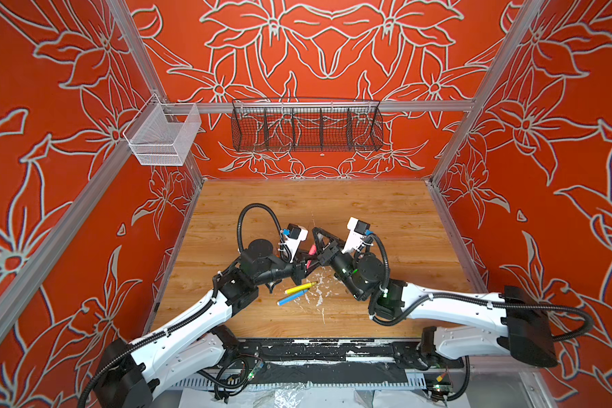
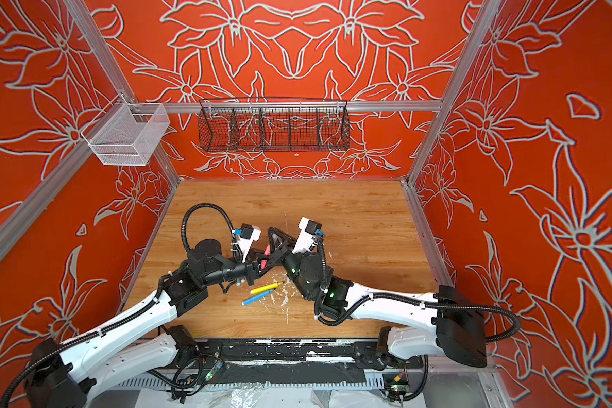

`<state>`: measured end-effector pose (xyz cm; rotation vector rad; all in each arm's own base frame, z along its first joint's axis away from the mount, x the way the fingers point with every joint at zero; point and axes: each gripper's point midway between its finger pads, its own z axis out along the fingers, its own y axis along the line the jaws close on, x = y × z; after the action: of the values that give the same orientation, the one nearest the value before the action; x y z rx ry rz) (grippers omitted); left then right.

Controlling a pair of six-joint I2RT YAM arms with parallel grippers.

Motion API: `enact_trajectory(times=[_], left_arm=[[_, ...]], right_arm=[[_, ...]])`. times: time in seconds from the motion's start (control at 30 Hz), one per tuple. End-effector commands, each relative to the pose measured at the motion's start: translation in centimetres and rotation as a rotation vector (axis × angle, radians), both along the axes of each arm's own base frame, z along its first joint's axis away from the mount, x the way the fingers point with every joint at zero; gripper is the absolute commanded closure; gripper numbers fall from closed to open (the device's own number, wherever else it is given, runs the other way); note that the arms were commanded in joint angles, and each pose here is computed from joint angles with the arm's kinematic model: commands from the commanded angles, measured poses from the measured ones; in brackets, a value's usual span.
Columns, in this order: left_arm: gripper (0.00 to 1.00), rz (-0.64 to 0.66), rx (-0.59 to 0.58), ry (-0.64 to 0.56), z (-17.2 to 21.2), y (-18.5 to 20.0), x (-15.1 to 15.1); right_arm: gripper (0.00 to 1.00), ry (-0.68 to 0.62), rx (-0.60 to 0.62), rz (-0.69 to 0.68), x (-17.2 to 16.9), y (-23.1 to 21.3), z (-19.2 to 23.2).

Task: Insert the pens into the pen caps
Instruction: 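Open the right gripper and withdraw it while the left lowers the capped pink marker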

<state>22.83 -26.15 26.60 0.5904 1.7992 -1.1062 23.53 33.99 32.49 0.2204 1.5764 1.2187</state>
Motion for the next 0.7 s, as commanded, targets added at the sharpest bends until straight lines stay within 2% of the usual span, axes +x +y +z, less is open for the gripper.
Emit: enact_trajectory(times=[0.0,0.17,0.33,0.37,0.43,0.5,0.57,0.67], left_arm=[[1.0,0.511,-0.176,-0.307,11.3,6.7,7.4],[1.0,0.479,-0.191,-0.281,11.2,6.5,7.6],[1.0,0.483,-0.196,-0.223,10.3,6.8,7.2],[1.0,0.521,-0.197,-0.164,9.4,7.4,7.4],[1.0,0.626,-0.214,0.049,6.2,8.8,7.7],[1.0,0.63,-0.212,0.203,3.3,8.6,7.3],[1.0,0.654,-0.123,0.291,0.6,8.9,6.8],[1.0,0.8,0.022,0.393,-4.2,11.4,6.7]], right_arm=[[1.0,0.08,-0.267,0.573,-12.6,7.5,-8.7],[1.0,0.024,-0.284,0.602,-13.9,7.8,-7.7],[1.0,0.029,-0.323,0.479,-12.1,5.0,-6.9],[0.96,0.02,-0.346,0.432,-11.4,3.9,-6.5],[0.84,0.002,-0.402,0.327,-10.0,1.2,-5.5],[0.73,-0.02,-0.472,0.229,-8.8,-1.6,-4.4],[0.68,-0.032,-0.53,0.142,-7.7,-4.6,-3.7],[0.61,-0.019,-0.601,0.069,-7.1,-8.1,-4.2]])
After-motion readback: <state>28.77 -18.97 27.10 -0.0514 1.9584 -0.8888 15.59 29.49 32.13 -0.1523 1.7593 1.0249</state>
